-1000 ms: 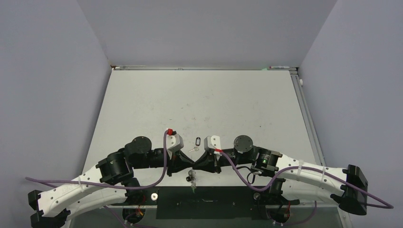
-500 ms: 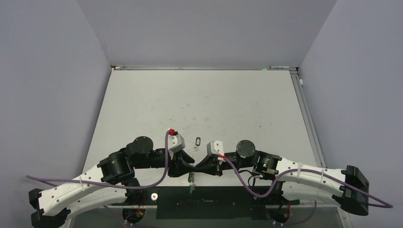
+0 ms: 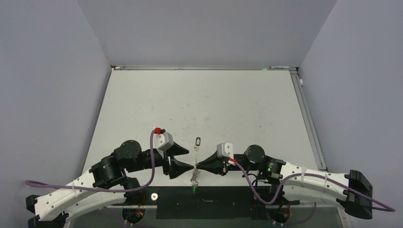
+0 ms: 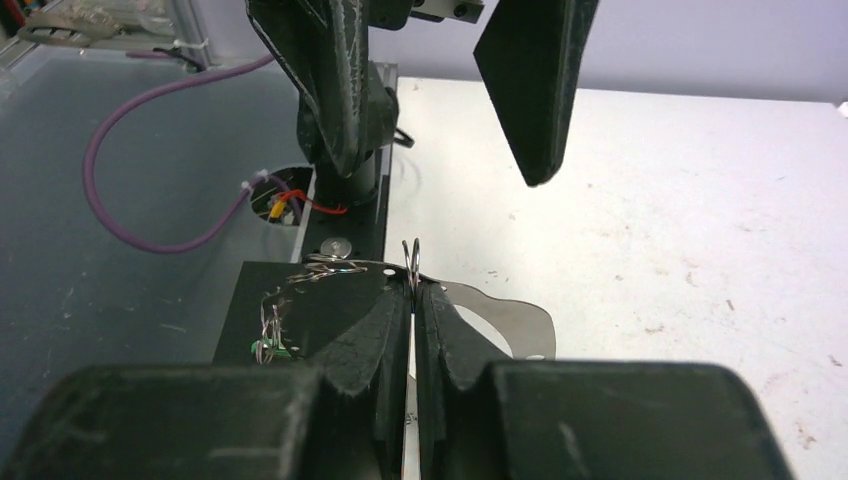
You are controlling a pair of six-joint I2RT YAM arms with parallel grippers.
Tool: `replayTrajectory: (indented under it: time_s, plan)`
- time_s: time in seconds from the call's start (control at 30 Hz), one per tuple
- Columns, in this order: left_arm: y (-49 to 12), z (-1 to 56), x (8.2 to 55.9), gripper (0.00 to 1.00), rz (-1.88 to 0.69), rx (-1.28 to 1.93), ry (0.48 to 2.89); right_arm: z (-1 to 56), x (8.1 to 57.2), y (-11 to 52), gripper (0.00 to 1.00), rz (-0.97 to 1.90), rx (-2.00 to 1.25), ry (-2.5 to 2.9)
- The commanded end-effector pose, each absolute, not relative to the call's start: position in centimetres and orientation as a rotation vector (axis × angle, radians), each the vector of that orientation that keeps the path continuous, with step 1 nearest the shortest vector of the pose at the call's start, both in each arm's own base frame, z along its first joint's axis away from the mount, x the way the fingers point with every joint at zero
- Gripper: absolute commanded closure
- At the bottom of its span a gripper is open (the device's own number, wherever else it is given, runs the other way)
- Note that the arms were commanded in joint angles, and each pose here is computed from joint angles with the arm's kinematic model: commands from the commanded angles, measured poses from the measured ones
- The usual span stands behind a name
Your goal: Put the keys on the keyring
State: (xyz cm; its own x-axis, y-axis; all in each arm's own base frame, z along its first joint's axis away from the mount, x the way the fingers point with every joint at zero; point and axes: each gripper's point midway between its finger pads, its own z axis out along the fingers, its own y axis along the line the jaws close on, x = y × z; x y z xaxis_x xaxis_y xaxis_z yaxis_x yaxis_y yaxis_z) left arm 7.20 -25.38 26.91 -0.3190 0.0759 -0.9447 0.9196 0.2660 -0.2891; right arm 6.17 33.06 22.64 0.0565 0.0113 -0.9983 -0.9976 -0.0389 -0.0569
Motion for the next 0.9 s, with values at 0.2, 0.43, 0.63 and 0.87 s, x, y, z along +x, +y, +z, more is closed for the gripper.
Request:
replayTrajectory:
  time_s: [0.2,0.43,0.63,0.87]
  plan:
    - [-20.7,27.4,15.0,0.32,-0.854,0.388,1.654,28.7,9.0,29.4,0.95,1.067,-0.948,1.048]
    - [-20.8,22.8,17.7,0.29,-0.65,0.31,1.818,31.3,9.7,25.6,0.95,1.001,-0.815,1.049]
    - [-23.1,18.5,19.0,0.27,-0.61,0.384,1.962,32.1,9.8,24.2,0.95,0.984,-0.77,1.053]
    - [-25.1,13.8,20.9,0.42,-0.638,0.406,2.08,32.3,10.2,23.1,0.95,0.998,-0.697,1.091]
